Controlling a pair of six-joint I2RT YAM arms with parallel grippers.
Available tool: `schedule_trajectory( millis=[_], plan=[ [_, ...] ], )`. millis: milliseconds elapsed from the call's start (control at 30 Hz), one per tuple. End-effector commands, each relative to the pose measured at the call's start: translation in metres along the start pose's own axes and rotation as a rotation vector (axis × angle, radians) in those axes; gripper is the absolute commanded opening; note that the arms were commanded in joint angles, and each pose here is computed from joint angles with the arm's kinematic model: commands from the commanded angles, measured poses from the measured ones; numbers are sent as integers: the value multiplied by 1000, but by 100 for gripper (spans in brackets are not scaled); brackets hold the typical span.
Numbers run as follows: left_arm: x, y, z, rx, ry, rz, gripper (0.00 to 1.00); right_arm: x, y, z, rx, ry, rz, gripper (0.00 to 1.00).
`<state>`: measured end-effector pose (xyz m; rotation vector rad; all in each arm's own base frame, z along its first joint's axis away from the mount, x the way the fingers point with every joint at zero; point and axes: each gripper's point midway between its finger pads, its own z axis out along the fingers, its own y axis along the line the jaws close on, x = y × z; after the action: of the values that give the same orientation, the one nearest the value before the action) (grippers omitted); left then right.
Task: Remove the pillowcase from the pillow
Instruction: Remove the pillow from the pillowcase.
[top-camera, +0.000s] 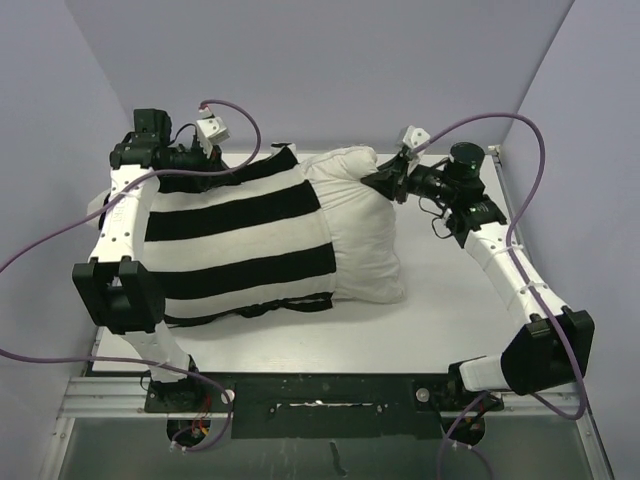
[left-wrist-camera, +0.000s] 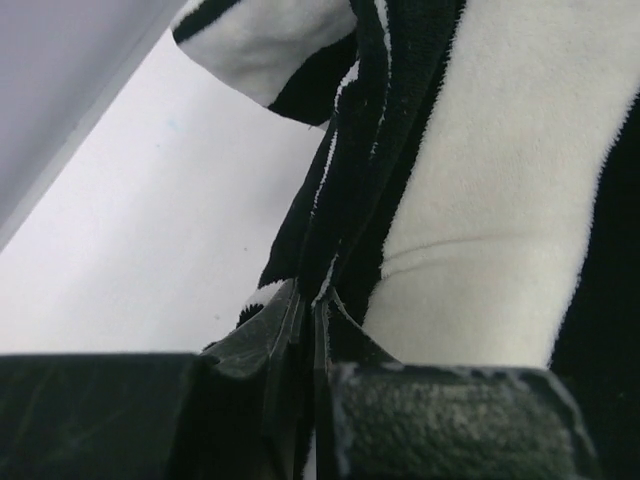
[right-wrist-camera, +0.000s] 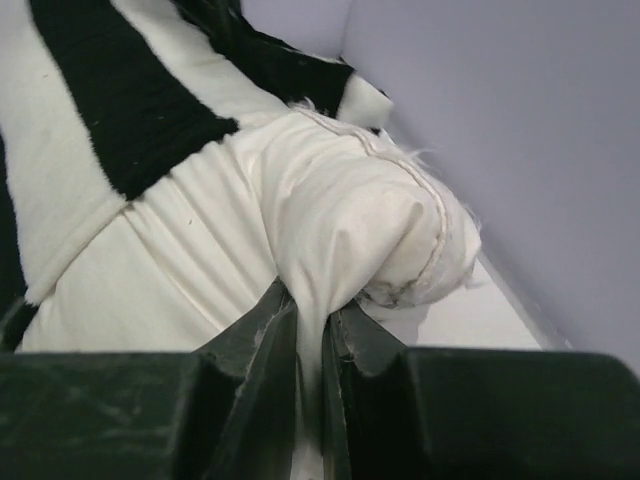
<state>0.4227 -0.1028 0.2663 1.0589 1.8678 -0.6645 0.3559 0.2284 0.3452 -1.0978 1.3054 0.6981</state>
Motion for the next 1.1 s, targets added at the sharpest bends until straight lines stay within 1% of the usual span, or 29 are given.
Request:
schedule_trajectory(
  millis=[0, 133, 333, 400, 500, 633, 667, 700, 733, 767, 800, 833, 967, 1067],
  plan=[
    [-20, 61, -57, -357, 37, 180, 0, -58, -74, -67, 370, -266, 2, 0],
    [-14, 83, -78, -447, 66, 210, 0, -49, -101, -106, 485, -356, 93, 0],
    [4, 112, -106, -558, 132, 244, 0, -39, -132, -155, 678, -399, 173, 0],
    [12, 119, -112, -584, 147, 245, 0, -33, -139, -166, 732, -386, 196, 0],
    [15, 122, -115, -596, 141, 238, 0, -16, -146, -169, 781, -329, 237, 0],
    [6, 123, -116, -610, 106, 218, 0, 13, -155, -171, 860, -239, 312, 0],
    [-1, 121, -115, -600, 88, 207, 7, 20, -156, -165, 854, -207, 335, 0],
    [-7, 116, -112, -576, 68, 191, 28, 29, -156, -156, 841, -159, 355, 0],
    [-15, 108, -109, -541, 53, 189, 53, 42, -158, -148, 841, -93, 392, 0],
    [-22, 99, -104, -503, 34, 168, 68, 53, -160, -141, 849, -34, 419, 0],
    [-31, 87, -99, -459, 6, 171, 75, 66, -163, -139, 876, 25, 457, 0],
    [-38, 77, -95, -431, -11, 185, 77, 76, -164, -135, 877, 64, 490, 0],
    [-54, 35, -84, -357, -32, 307, 83, 86, -165, -125, 854, 71, 490, 0],
    [-48, 5, -77, -266, -36, 295, 85, 94, -167, -120, 832, 85, 508, 0]
  ],
)
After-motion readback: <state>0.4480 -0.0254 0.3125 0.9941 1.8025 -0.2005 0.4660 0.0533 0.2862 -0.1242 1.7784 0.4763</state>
